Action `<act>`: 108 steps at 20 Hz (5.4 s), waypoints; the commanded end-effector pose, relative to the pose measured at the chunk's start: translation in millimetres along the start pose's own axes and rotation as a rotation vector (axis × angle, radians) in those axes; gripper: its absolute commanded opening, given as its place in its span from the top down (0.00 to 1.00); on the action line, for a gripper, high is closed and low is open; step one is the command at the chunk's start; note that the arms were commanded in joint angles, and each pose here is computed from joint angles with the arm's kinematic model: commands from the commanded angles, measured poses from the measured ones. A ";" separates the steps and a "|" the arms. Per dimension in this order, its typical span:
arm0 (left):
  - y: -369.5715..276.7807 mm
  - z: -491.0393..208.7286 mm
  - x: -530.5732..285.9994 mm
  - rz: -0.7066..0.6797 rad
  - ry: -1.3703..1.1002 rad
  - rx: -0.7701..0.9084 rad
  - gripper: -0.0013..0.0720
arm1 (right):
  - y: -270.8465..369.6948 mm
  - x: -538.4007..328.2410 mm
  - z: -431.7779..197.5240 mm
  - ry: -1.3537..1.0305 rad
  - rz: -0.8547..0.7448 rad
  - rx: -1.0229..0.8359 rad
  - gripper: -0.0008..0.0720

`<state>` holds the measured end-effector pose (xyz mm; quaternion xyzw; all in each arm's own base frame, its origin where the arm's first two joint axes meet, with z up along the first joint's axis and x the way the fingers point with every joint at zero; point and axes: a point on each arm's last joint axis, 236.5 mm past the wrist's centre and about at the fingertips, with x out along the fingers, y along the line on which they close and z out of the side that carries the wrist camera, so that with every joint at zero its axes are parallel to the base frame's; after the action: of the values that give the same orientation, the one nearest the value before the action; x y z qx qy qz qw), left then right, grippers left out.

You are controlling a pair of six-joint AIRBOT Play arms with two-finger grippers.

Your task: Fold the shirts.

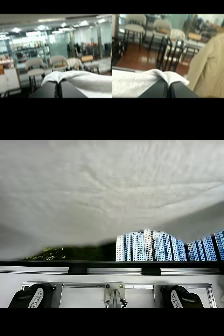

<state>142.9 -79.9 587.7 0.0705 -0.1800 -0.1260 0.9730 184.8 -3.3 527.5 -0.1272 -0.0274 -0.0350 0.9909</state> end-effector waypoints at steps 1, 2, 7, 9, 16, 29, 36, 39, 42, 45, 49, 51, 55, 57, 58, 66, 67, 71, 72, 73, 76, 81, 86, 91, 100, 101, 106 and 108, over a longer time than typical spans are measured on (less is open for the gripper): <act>14.4 -70.5 7.8 0.019 0.285 0.031 0.94 | -0.9 11.7 -50.9 0.220 0.008 0.012 0.88; 23.9 -96.9 18.3 0.022 0.375 0.022 0.94 | 1.5 29.2 -71.5 0.305 0.029 0.035 0.88; 47.2 -266.6 73.4 -0.077 0.839 -0.154 0.94 | 23.6 119.5 -226.4 0.856 0.163 0.117 0.88; 45.7 -351.0 85.2 -0.113 1.025 -0.272 0.94 | 37.9 142.4 -305.8 1.075 0.213 0.143 0.88; 16.1 -583.5 155.1 -0.086 1.231 -0.517 0.94 | 114.3 287.0 -475.7 1.076 0.247 0.172 0.88; 8.5 -704.9 195.0 0.019 1.159 -0.724 0.94 | 151.7 328.2 -551.1 1.084 0.186 0.328 0.87; -34.7 -691.8 44.3 -0.245 1.795 -0.721 0.94 | 152.8 212.6 -564.5 1.533 0.289 0.236 0.87; -47.2 -693.0 22.2 -0.262 1.876 -0.755 0.94 | 154.0 197.3 -576.5 1.587 0.285 0.232 0.88; -55.2 -697.8 3.9 -0.257 1.932 -0.788 0.94 | 154.4 193.5 -580.0 1.600 0.282 0.232 0.87; -59.2 -688.5 -6.6 -0.291 1.981 -0.797 0.94 | 146.7 195.3 -582.5 1.595 0.261 0.199 0.87; -65.1 -683.8 -19.9 -0.302 2.039 -0.821 0.94 | 146.8 195.6 -583.1 1.595 0.254 0.203 0.87; -69.0 -686.5 -27.7 -0.294 2.062 -0.835 0.94 | 146.7 194.0 -586.3 1.609 0.243 0.210 0.87; -73.6 -688.6 -39.1 -0.261 2.105 -0.870 0.92 | 145.2 194.0 -593.5 1.621 0.224 0.207 0.56; -72.1 -681.0 -40.8 -0.256 2.117 -0.878 0.35 | 141.9 187.0 -583.2 1.631 0.266 0.165 0.29; -68.2 -673.9 -40.7 -0.258 2.112 -0.875 0.34 | 135.2 177.9 -573.2 1.646 0.293 0.118 0.29; -52.4 -602.9 -109.6 -0.135 1.957 -0.919 0.37 | 20.2 133.3 -499.0 1.559 0.124 0.355 0.29; -64.4 -606.7 -136.1 -0.107 1.966 -0.944 0.41 | 8.4 132.9 -495.7 1.529 0.095 0.388 0.29; -102.4 -619.9 -204.9 -0.083 2.028 -1.001 0.45 | -5.1 134.5 -492.3 1.480 0.068 0.463 0.29; -107.4 -624.9 -213.0 -0.089 2.034 -1.004 0.45 | -3.9 137.5 -491.5 1.468 0.072 0.467 0.29; -111.2 -629.9 -218.3 -0.080 2.036 -1.016 0.45 | -1.7 138.6 -490.9 1.464 0.082 0.474 0.29; -118.9 -640.1 -214.5 -0.051 1.988 -1.066 0.45 | -0.7 137.1 -492.6 1.470 0.087 0.472 0.29; -131.6 -643.6 -213.7 -0.092 1.995 -1.099 0.45 | 30.1 92.9 -537.6 1.644 0.164 0.502 0.29; -154.6 -648.1 -216.0 -0.146 2.044 -1.031 0.47 | 58.2 48.2 -571.3 1.785 0.251 0.516 0.29; -165.1 -643.3 -216.6 -0.174 2.061 -1.026 0.94 | 91.0 17.0 -586.4 1.845 0.404 0.547 0.07; -164.7 -643.7 -216.1 -0.174 2.058 -1.024 0.94 | 118.4 -6.8 -623.4 1.852 0.389 0.605 0.11; -164.7 -643.8 -215.9 -0.174 2.057 -1.023 0.94 | 120.5 -4.3 -623.2 1.843 0.386 0.621 0.11; -164.8 -643.1 -216.0 -0.175 2.058 -1.024 0.94 | 145.1 0.6 -629.3 1.864 0.435 0.621 0.26; -163.4 -642.6 -213.6 -0.175 2.046 -1.018 0.94 | 149.5 11.1 -632.4 1.837 0.415 0.583 0.70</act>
<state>149.0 -119.9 -109.5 -0.2504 0.7756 -0.1339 0.5638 222.9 -25.8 -112.5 0.2085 0.7758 0.0707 0.5913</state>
